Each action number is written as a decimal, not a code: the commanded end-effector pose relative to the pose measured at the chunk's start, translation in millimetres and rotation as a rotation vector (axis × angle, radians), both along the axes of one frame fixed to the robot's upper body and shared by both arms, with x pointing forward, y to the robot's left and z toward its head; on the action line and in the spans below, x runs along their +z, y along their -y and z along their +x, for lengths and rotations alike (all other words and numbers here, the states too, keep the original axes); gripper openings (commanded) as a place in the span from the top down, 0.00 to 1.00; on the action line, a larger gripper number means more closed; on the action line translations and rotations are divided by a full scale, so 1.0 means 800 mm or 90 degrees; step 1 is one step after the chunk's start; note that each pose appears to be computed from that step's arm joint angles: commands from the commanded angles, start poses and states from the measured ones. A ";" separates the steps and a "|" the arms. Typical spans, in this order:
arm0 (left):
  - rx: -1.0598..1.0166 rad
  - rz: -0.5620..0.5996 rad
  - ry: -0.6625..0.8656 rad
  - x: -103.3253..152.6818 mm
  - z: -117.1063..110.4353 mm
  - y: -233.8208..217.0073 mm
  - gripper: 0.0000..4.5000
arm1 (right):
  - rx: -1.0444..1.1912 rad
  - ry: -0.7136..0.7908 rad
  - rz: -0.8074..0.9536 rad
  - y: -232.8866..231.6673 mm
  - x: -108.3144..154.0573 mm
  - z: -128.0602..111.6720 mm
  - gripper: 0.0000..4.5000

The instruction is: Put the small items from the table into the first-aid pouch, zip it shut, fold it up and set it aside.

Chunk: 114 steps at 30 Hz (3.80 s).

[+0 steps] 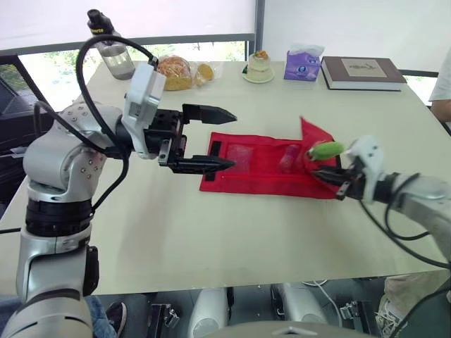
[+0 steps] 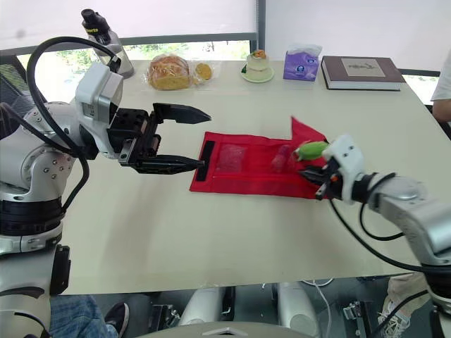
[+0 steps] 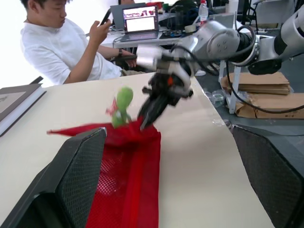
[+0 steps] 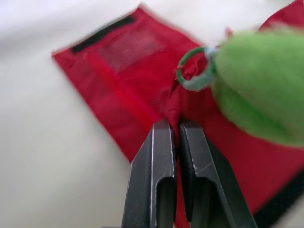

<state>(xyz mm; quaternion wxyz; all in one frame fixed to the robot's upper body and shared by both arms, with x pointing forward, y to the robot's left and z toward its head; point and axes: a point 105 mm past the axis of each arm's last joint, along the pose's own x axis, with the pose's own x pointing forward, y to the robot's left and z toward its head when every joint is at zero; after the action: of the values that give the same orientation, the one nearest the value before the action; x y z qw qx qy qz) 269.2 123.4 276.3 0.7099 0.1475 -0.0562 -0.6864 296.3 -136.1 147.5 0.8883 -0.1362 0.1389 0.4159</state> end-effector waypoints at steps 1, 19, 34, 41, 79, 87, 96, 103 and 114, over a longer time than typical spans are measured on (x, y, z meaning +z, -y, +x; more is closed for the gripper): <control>0.007 0.001 0.027 0.011 -0.010 -0.002 0.00 | 0.015 0.022 -0.088 -0.014 -0.030 0.011 0.99; 0.396 -0.088 -0.266 -0.099 0.062 -0.084 0.00 | 0.148 0.158 0.001 0.028 0.064 -0.038 0.02; 0.582 -0.136 -0.606 -0.205 0.083 -0.071 0.00 | 0.192 0.211 0.089 0.007 0.124 -0.042 0.02; 0.652 -0.101 -0.701 -0.247 0.085 -0.062 0.00 | 0.173 0.186 0.088 0.011 0.115 -0.048 0.02; 0.512 -0.121 -0.699 -0.163 0.062 -0.147 1.00 | 0.231 0.149 0.143 -0.019 0.076 0.001 0.12; 0.393 -0.110 -0.642 -0.118 0.057 -0.124 1.00 | 0.243 0.089 -0.010 -0.056 -0.017 0.060 0.75; 0.176 -0.098 -0.561 -0.053 0.043 -0.041 1.00 | 0.234 0.042 -0.157 -0.065 -0.091 0.067 0.99; 0.013 -0.102 -0.584 -0.044 0.047 0.062 1.00 | 0.245 0.044 -0.142 -0.088 -0.093 0.068 0.99; -0.016 -0.115 -0.680 -0.095 0.068 0.133 1.00 | 0.213 0.100 -0.014 -0.106 -0.058 0.065 0.99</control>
<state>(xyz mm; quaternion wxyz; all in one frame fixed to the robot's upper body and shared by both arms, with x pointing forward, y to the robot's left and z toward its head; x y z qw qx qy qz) 324.0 25.0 198.1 0.6455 -0.2901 0.2585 -0.6575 355.1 -62.9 108.2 0.8170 -0.2166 0.0445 0.5325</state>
